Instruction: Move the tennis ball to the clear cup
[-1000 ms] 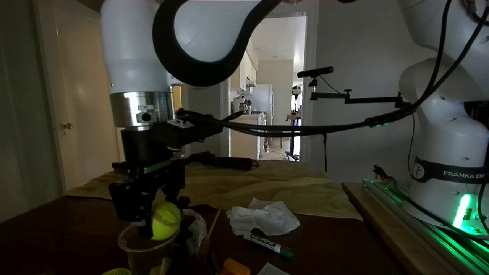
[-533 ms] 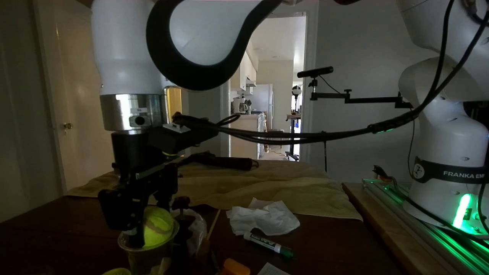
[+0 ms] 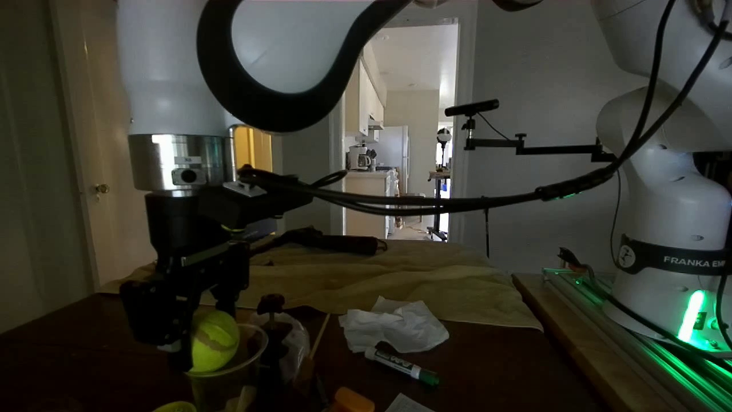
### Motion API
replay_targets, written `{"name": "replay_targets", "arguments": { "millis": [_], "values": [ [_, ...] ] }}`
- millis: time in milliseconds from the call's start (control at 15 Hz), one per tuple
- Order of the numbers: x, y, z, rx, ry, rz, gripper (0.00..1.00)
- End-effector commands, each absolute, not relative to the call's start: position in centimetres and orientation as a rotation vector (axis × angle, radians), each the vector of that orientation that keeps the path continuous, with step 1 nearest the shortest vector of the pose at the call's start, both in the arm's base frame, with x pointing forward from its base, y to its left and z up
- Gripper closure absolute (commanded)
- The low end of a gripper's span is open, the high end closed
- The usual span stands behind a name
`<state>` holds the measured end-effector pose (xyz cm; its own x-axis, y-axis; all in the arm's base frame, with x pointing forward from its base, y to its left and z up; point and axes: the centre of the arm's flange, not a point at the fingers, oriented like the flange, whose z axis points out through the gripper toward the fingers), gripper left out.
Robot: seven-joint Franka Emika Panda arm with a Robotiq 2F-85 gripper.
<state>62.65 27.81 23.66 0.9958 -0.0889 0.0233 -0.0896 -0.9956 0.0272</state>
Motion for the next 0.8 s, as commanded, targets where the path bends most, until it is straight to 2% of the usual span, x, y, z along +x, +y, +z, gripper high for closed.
{"name": "replay_targets", "arguments": {
  "millis": [0,733],
  "values": [
    [64.2,28.1,23.9,3.103,-0.121,0.076,0.58],
    [64.0,27.1,23.7,3.091,-0.150,0.083,0.58]
  ]
}}
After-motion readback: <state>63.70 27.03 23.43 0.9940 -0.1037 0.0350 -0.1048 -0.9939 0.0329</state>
